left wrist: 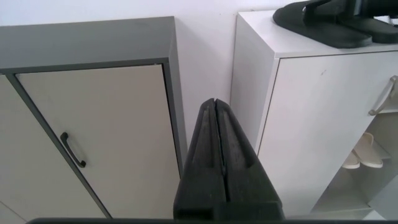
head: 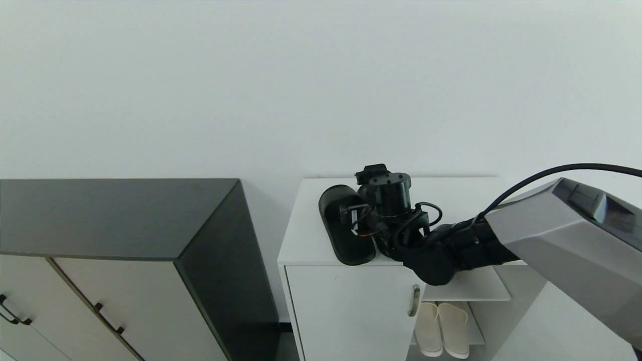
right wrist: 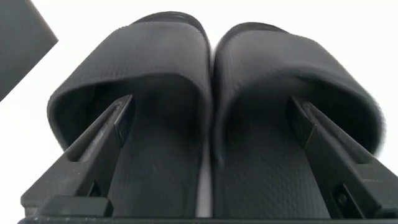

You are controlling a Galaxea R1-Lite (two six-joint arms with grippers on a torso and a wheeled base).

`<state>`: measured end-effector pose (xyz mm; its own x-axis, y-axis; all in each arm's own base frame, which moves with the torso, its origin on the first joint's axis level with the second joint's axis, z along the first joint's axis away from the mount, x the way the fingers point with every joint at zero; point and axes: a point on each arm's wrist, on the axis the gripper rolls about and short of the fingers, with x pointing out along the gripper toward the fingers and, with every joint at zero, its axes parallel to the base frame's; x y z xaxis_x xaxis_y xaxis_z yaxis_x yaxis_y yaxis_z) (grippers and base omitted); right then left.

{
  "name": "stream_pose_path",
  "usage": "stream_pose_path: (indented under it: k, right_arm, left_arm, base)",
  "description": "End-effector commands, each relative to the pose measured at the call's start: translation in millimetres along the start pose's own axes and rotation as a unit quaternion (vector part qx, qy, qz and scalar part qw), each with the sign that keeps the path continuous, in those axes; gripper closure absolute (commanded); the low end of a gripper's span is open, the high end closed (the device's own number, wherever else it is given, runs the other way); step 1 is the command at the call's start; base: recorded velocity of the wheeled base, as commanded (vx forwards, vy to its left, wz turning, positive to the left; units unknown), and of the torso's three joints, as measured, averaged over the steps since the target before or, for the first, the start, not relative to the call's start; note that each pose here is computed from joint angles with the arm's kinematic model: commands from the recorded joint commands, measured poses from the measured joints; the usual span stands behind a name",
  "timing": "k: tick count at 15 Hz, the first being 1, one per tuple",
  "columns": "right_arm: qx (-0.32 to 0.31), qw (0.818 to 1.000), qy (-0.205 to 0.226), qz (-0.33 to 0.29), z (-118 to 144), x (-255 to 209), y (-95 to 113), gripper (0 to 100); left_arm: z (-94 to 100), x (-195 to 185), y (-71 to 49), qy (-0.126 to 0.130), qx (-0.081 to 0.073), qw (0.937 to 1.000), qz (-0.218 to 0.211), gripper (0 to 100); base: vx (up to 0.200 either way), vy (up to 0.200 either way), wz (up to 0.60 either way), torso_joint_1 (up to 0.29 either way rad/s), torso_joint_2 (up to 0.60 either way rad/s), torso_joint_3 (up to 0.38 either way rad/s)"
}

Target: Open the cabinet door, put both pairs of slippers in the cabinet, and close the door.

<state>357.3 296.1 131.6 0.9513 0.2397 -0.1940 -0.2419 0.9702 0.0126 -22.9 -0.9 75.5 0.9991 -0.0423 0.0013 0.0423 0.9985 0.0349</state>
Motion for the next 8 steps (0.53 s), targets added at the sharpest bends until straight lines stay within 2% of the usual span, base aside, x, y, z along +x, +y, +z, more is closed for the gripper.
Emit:
stream_pose_path:
  k: [1,3,4,8]
  right_arm:
    - [-0.001,1.000,0.002,-0.001,-10,14,5,0]
    - [0.002,1.000,-0.003,-0.002,-9,21,8,0]
    - [0.003,1.000,-0.005,-0.003,-9,23,6,100]
    - [0.006,1.000,-0.010,-0.007,-5,23,4,100]
  left_arm:
    - [0.0,0,0.0,0.001,0.000,1.0000,0.000,100]
    - [0.0,0,0.0,0.001,0.000,1.0000,0.000,100]
    - [0.0,0,0.0,0.001,-0.001,1.0000,0.000,100]
    - [0.0,0,0.0,0.001,-0.002,1.0000,0.000,100]
  base:
    - [0.000,0.000,0.00,0.000,0.00,0.000]
    - [0.000,0.000,0.00,0.000,0.00,0.000]
    - [0.000,0.000,0.00,0.000,0.00,0.000]
    - [0.000,0.000,0.00,0.000,0.00,0.000]
